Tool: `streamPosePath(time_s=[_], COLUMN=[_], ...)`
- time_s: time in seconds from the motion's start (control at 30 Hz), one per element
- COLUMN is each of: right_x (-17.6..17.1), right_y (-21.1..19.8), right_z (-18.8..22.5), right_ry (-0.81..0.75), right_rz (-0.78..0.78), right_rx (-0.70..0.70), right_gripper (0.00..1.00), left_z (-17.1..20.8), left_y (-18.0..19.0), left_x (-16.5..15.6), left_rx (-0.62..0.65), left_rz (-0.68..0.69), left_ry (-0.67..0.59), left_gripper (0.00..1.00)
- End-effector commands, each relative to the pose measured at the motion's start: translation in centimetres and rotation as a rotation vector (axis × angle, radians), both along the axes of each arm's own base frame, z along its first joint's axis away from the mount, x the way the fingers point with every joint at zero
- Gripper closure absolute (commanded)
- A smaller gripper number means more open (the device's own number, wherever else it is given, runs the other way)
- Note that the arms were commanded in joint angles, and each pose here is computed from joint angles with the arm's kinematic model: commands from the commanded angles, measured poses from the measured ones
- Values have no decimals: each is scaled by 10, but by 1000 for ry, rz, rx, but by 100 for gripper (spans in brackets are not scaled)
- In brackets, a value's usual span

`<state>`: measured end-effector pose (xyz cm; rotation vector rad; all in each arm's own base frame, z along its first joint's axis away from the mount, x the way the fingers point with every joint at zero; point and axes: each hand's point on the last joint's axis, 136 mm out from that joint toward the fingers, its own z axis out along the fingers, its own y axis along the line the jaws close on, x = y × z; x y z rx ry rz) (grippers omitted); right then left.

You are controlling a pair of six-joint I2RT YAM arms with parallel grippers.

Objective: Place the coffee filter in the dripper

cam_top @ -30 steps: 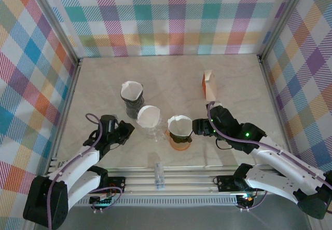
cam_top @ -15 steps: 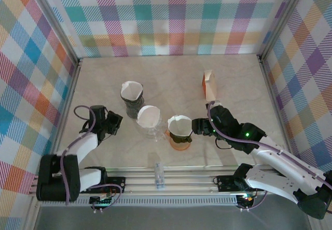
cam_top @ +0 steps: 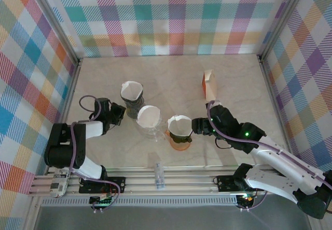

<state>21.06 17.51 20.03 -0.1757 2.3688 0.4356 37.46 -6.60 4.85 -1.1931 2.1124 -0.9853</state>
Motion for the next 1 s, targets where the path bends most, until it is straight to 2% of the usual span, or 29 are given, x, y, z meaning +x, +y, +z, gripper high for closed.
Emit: streamPosePath(time_s=[0.0,0.2,0.4,0.53,0.73,0.87,0.93,0.97], right_x=[3,2,2,1,0,4,7,9], right_y=[3,0,-3,-5,-7,-10,-12,-14], right_z=[0,-2,-6,-6,-5,3,9,13], right_ry=[-7,-3,5,8,4,-34,-65,-84], right_rz=[4,-3,-20,-24,-35,-47,-53,-59], right_rx=[3,-5,-8,-8,-3,-1,-1,-6], right_gripper=[22,22,21,21,21,21,20,18], left_z=[16,21,18,16,21,36,45,52], left_y=[-16,-47,-92,-108,-105,-76,-59,-51], left_x=[19,35,49,59,63,57,51,47], left_rx=[-28,-24,-29,-42,-12,38,58,76], left_rz=[-35,-96,-184,-208,-198,-137,-99,-82], left_ry=[-80,-102,-110,-113,-109,-115,-124,-132], left_gripper=[100,100,100,100,100,100,89,77])
